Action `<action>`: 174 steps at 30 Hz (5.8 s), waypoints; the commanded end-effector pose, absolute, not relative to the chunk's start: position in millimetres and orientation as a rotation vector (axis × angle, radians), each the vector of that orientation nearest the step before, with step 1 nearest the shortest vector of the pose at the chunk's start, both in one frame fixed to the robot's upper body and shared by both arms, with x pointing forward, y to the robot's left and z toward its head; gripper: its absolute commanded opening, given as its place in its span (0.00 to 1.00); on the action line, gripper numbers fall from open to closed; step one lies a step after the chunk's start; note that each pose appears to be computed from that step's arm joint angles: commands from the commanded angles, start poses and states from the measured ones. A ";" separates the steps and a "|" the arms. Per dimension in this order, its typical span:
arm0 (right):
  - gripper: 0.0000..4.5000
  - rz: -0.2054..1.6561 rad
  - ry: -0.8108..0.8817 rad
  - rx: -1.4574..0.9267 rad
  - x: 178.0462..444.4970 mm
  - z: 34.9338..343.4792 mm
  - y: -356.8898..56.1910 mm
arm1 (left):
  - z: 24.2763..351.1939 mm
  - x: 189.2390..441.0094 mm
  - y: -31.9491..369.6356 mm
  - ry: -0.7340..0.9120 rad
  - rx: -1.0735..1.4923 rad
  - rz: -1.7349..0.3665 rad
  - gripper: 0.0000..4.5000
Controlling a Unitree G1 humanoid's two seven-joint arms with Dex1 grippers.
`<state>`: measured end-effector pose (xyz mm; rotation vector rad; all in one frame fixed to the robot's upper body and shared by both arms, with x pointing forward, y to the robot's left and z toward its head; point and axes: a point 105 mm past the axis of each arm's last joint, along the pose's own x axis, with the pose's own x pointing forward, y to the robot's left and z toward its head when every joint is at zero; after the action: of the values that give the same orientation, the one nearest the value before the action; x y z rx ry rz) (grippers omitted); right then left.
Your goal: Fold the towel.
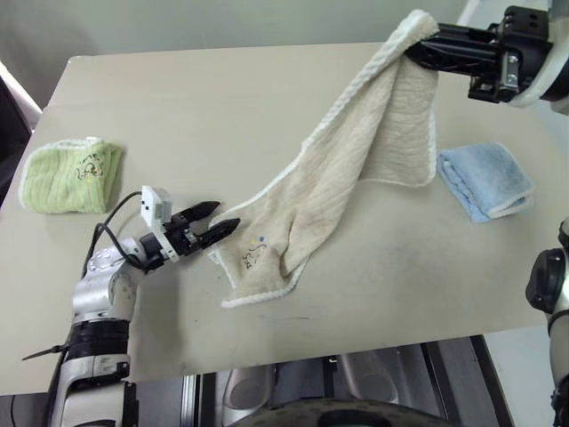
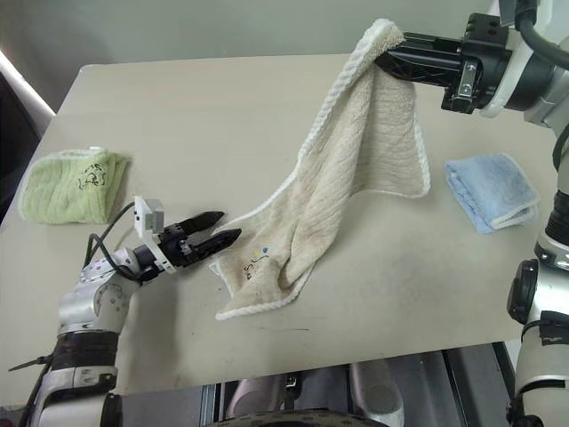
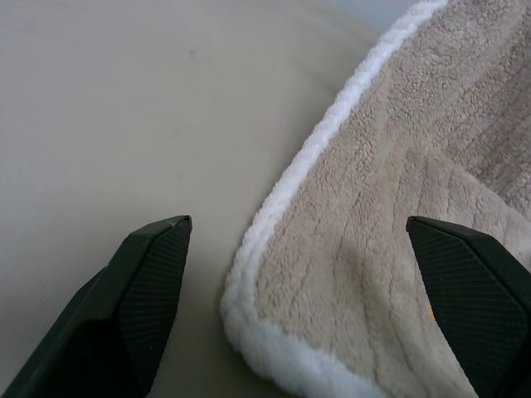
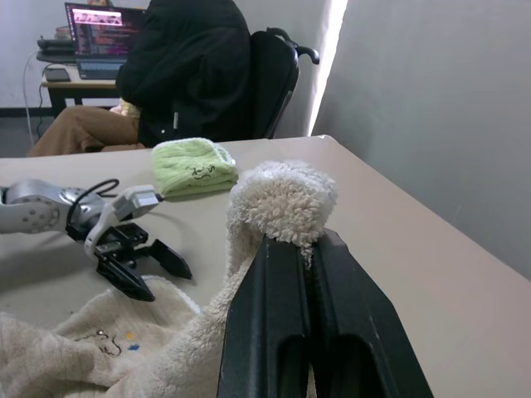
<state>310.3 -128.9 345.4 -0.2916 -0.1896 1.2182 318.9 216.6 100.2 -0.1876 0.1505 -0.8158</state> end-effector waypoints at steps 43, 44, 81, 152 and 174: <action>0.00 1.212 -0.254 -0.344 305.0 353.4 -125.9 | 114.7 301.8 200.5 0.504 -0.728 -0.704 0.87; 0.00 1.212 -0.254 -0.343 305.1 353.1 -126.0 | 115.5 303.1 200.2 0.498 -0.727 -0.702 0.81; 0.00 1.196 -0.224 -0.370 305.0 342.0 -128.5 | 113.3 325.1 205.0 0.423 -0.622 -0.633 0.04; 0.00 1.105 0.164 -0.252 211.9 146.5 -169.3 | 157.0 240.3 363.5 0.505 0.043 -0.793 0.00; 0.00 0.972 0.096 -0.334 286.8 140.9 -171.2 | 152.2 295.5 356.9 0.343 0.085 -0.690 0.00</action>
<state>283.1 -170.9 135.2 -0.3028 0.1299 0.9874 294.5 348.9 141.2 0.0447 0.3633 -0.7236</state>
